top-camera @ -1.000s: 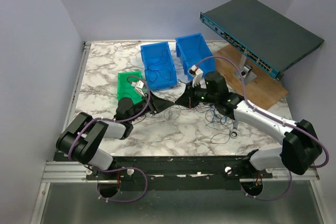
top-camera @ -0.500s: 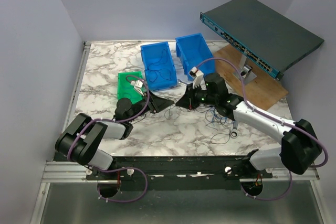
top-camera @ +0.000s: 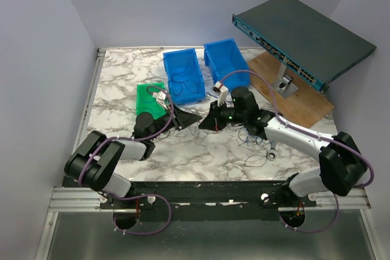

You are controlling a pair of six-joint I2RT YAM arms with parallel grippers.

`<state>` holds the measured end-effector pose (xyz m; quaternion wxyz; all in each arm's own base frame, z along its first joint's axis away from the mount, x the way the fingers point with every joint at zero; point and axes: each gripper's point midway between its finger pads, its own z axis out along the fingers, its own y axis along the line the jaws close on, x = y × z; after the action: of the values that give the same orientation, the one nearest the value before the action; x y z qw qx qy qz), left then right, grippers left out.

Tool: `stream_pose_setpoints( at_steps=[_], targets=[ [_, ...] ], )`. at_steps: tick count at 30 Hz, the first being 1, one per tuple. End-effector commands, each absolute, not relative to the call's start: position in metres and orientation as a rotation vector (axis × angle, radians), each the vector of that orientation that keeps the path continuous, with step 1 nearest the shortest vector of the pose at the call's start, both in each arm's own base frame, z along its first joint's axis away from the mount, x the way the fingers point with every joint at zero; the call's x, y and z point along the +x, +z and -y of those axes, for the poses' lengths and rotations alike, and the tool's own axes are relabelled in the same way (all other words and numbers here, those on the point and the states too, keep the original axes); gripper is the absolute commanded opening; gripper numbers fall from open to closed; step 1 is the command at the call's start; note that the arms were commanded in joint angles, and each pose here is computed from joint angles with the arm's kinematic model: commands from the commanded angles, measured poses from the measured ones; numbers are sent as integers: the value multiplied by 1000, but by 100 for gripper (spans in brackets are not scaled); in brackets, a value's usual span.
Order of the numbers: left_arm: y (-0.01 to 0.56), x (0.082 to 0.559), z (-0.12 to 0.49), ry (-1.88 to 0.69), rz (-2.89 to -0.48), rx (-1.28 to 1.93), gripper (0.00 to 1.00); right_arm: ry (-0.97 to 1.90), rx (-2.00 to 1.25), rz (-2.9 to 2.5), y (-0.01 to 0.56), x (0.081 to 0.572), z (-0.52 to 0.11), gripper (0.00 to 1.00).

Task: Untangle the cables
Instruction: Untie the cable.

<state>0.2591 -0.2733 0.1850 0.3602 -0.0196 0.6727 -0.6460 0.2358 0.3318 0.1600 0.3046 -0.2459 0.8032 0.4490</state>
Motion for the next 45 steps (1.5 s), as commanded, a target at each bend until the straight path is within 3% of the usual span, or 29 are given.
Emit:
stream_pose_setpoints(
  at_steps=[1,4,6,9,11,16,21,37,45],
  targets=[
    [197,257,279,-1698,-1691,9,20,1223,-680,-2106,164,233,-339,1],
    [199,257,279,-1702,-1676,17,0,1204,-684,-2114,162,232,-336,3],
    [200,257,278,-1700,-1669,26,0,1184,-682,-2117,160,230,-331,14],
    [201,257,276,-1676,-1666,44,0,1119,-672,-2127,155,227,-318,56],
    [200,258,273,-1649,-1676,51,0,1053,-646,-2125,155,229,-308,75],
    [198,259,265,-1574,-1699,65,0,898,-597,-2125,154,233,-282,92],
    [196,260,259,-1483,-1732,94,0,776,-500,-2086,163,249,-264,100],
    [204,253,240,-1271,-1750,196,0,496,-231,-2108,147,290,-232,100],
    [205,253,229,-1174,-1757,200,0,435,-276,-2181,115,284,-224,97]
  ],
)
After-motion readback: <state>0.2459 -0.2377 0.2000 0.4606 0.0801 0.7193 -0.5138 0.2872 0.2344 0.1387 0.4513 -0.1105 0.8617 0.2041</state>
